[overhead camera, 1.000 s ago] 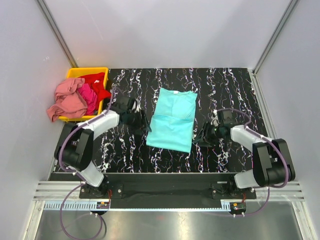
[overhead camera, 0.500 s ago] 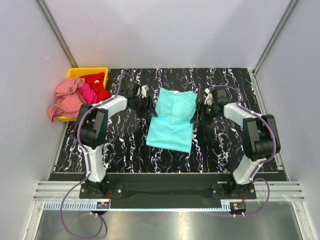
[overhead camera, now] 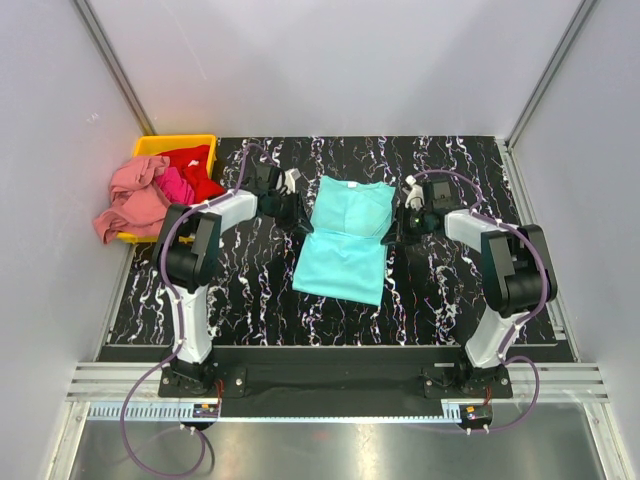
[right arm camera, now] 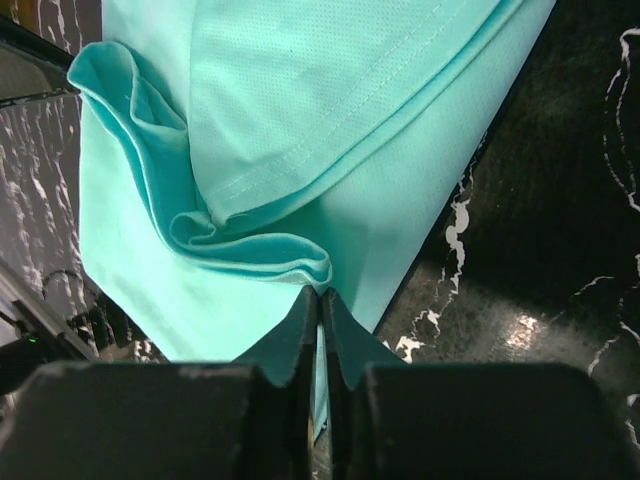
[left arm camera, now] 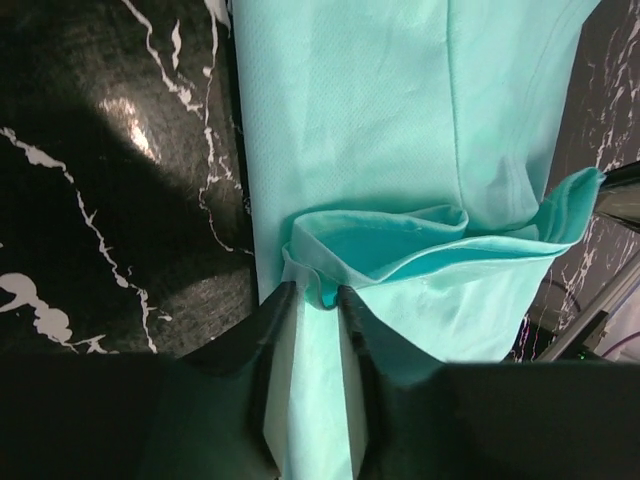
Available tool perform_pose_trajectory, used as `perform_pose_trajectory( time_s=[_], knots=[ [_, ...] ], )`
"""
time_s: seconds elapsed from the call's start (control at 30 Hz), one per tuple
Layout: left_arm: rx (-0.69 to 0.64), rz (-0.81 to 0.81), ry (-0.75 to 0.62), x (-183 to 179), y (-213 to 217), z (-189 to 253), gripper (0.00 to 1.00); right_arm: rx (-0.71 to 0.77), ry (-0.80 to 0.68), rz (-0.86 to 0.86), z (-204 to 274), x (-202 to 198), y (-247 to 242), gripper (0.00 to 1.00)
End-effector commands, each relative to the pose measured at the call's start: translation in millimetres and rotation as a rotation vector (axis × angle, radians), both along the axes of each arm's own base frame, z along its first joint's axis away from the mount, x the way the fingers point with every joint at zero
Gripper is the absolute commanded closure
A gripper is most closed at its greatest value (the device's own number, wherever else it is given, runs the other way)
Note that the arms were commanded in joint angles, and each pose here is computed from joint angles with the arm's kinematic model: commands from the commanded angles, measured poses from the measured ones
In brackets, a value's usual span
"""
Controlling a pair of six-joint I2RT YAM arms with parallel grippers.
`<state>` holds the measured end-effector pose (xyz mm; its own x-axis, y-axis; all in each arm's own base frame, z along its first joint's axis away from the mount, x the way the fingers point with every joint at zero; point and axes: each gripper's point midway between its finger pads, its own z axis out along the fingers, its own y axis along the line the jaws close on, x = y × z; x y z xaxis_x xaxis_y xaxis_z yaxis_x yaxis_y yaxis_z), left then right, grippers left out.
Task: Fold and stack the t-shirts
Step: Fold the tshirt
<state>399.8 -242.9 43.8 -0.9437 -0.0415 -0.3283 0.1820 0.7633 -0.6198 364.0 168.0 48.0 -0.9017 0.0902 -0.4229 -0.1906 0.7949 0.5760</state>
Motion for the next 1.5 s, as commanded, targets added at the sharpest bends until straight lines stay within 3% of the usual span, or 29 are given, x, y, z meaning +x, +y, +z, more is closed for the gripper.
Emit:
perform_pose_trajectory(
  time_s=[0.0,0.03,0.1,0.3,0.4,0.5,0.53,0.63,0.97,1.3,1.37,1.47],
  knots=[
    [-0.077,-0.005,-0.127,29,-12,35,0.77,0.038,-0.041,0.015,0,8,7,0.95],
    [-0.081,-0.001,-0.137,33,-13,39,0.80,0.034,-0.053,0.009,1,11,6,1.00],
    [-0.088,-0.001,-0.139,34,-14,41,0.89,0.031,-0.061,-0.004,1,10,4,1.00],
    [-0.111,0.011,-0.163,41,-19,44,0.91,0.041,-0.075,-0.064,2,9,1,1.00],
    [-0.120,0.021,-0.158,45,-21,36,0.84,0.052,-0.106,-0.114,1,13,0,1.00],
    [-0.114,0.033,-0.181,50,-20,37,0.59,0.030,-0.081,-0.174,-12,13,-7,1.00],
    [-0.104,0.044,-0.184,51,-17,36,0.47,0.021,-0.079,-0.188,-13,15,-9,1.00],
    [-0.058,0.061,-0.212,64,-13,37,0.43,-0.007,-0.064,-0.231,-17,17,-16,1.00],
    [-0.004,0.066,-0.168,84,-15,4,0.47,-0.044,-0.046,-0.264,-20,16,-24,1.00],
    [0.166,0.151,-0.055,90,9,-33,0.58,-0.094,0.031,-0.315,-34,12,-33,1.00],
    [0.171,0.171,-0.039,89,12,-35,0.59,-0.103,0.026,-0.318,-31,13,-35,0.95],
    [0.166,0.239,0.015,88,21,-36,0.60,-0.140,0.019,-0.337,-20,16,-41,0.77]
  ],
)
